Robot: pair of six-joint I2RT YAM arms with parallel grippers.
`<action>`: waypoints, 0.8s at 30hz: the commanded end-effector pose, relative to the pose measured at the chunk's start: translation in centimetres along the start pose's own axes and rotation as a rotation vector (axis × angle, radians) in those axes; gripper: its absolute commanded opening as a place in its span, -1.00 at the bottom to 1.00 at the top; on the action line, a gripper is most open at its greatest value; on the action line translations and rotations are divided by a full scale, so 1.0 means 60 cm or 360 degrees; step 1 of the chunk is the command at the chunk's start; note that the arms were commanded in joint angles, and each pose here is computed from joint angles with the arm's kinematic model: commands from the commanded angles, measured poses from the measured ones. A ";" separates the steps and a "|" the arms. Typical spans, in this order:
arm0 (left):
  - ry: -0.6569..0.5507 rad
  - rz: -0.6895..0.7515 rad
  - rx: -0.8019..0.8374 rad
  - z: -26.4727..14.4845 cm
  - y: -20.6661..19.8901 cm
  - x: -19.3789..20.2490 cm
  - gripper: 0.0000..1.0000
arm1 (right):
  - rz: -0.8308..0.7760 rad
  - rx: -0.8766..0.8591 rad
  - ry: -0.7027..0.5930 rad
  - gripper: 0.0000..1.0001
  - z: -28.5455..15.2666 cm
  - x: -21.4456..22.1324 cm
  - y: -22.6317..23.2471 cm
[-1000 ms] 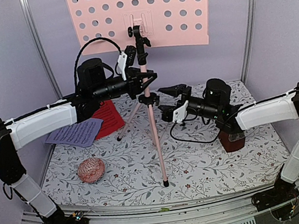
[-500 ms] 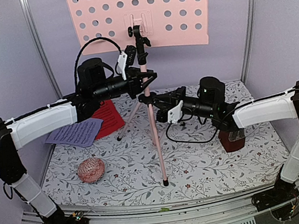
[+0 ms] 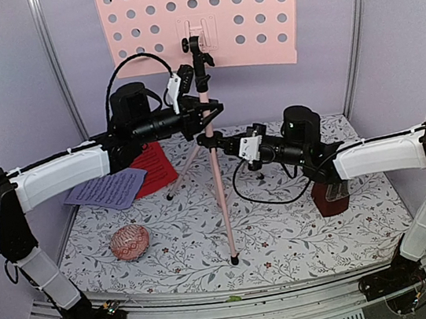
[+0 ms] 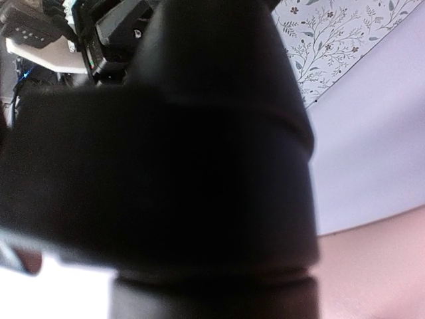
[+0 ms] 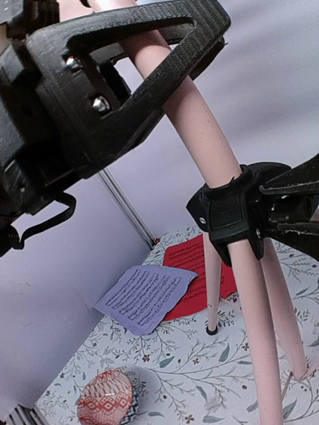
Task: Set up the instrument practice props
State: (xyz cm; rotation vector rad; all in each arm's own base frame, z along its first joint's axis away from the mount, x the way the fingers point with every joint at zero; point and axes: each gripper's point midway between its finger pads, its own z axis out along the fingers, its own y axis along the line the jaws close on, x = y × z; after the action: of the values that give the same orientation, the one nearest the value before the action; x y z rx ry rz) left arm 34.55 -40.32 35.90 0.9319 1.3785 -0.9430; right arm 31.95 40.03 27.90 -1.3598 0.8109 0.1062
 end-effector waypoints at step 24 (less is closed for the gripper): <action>0.0118 -0.0038 0.0100 0.002 -0.025 0.038 -1.00 | 0.2746 -0.0217 -0.0075 -1.00 -0.018 0.000 -0.074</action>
State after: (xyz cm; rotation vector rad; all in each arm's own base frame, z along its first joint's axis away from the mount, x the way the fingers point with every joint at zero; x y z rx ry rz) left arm 33.94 -40.74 35.91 0.9490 1.3691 -0.9598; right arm 32.21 38.81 28.06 -0.7401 1.6441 1.2284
